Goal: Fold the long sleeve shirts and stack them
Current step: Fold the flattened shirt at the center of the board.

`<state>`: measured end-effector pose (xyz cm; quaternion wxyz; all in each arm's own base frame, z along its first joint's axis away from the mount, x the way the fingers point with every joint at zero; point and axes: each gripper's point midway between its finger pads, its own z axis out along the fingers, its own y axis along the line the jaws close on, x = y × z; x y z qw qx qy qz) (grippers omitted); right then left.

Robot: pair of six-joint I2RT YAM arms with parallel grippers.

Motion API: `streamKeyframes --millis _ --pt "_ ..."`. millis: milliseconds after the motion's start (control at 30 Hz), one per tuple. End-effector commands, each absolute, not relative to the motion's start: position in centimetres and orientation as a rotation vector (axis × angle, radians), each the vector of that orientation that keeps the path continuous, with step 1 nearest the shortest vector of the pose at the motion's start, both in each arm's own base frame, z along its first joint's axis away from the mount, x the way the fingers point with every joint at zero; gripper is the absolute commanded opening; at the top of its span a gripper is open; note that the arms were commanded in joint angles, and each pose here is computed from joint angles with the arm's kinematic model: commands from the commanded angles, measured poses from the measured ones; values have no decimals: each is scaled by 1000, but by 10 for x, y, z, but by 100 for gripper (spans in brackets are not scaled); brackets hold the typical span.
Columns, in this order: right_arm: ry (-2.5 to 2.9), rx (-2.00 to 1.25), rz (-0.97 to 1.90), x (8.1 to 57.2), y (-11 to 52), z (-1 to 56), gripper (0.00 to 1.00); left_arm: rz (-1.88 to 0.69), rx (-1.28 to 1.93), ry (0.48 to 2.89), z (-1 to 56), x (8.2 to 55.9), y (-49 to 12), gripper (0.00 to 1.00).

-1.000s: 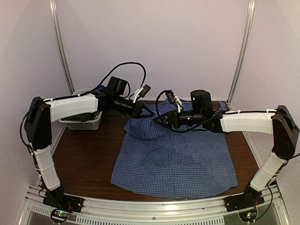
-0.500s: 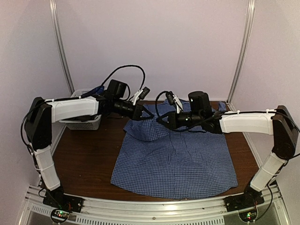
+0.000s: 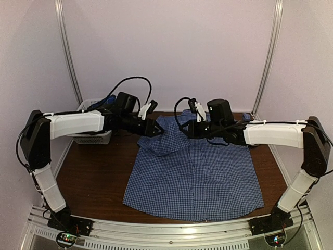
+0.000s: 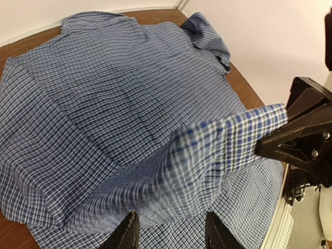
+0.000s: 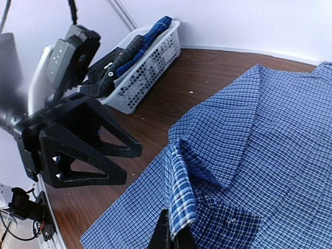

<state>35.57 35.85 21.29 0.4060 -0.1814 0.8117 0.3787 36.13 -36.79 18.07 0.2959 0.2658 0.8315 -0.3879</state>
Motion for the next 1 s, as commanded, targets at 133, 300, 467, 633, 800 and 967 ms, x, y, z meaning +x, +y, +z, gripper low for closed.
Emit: streamKeyframes --millis 133,300,467,633,800,967 --pt "2100 -252 723 391 337 213 0 -744 361 2519 123 341 -300 44" --pt "2113 -234 651 400 332 223 0 -652 281 2667 92 307 -268 44" --pt "2087 -216 605 408 324 246 0 -540 160 2785 66 271 -230 44" --pt "2004 -207 596 423 317 291 0 -531 49 2846 49 236 -208 43" --pt "1941 -248 596 434 323 324 0 -513 35 2911 34 200 -207 43" --pt "1892 -283 564 441 324 349 0 -446 38 2959 24 170 -205 42"
